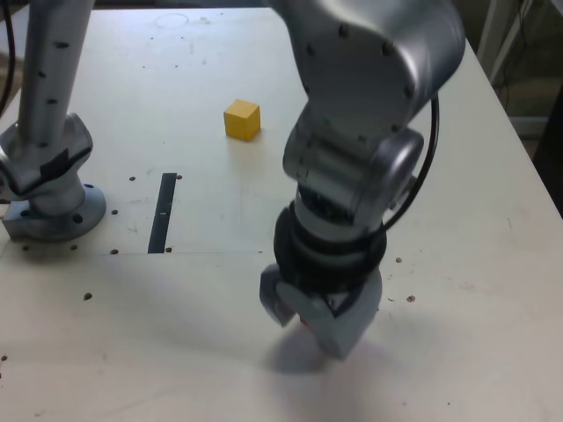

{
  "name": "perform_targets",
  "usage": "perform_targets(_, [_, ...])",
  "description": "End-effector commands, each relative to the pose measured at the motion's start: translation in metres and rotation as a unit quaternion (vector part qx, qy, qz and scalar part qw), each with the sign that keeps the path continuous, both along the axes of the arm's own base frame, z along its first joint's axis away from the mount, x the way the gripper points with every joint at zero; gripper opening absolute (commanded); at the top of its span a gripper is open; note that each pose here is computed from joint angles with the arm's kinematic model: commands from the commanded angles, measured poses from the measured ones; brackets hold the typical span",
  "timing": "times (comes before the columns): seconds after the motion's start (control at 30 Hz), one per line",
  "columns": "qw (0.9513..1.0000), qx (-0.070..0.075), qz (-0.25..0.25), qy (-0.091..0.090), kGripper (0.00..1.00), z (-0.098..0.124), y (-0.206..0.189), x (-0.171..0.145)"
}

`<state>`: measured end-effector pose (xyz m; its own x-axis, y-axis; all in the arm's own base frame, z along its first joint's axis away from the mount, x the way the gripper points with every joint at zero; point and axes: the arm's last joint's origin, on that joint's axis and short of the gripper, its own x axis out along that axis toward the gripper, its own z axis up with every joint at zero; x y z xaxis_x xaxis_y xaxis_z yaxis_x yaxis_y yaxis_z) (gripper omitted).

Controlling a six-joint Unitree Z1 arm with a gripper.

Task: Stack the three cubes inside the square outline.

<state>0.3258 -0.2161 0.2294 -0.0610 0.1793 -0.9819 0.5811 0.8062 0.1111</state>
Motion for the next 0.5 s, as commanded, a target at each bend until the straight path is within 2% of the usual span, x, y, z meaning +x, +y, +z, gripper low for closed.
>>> perform_targets(0.0, [0.9996, 0.001, 0.028, -0.01, 0.07, 0.018, 0.014, 0.002])
perform_targets(0.13, [0.9966, 0.004, 0.078, -0.025, 0.07, 0.047, 0.042, 0.002])
perform_targets(0.23, [0.9911, -0.002, 0.128, -0.037, 0.07, 0.065, 0.065, 0.002])
perform_targets(0.3, [0.9845, -0.008, 0.17, -0.042, 0.07, 0.073, 0.08, 0.003])
perform_targets(0.4, [0.9718, -0.013, 0.231, -0.046, 0.07, 0.079, 0.103, 0.005])
perform_targets(0.47, [0.9607, -0.01, 0.273, -0.049, 0.07, 0.079, 0.12, 0.007])
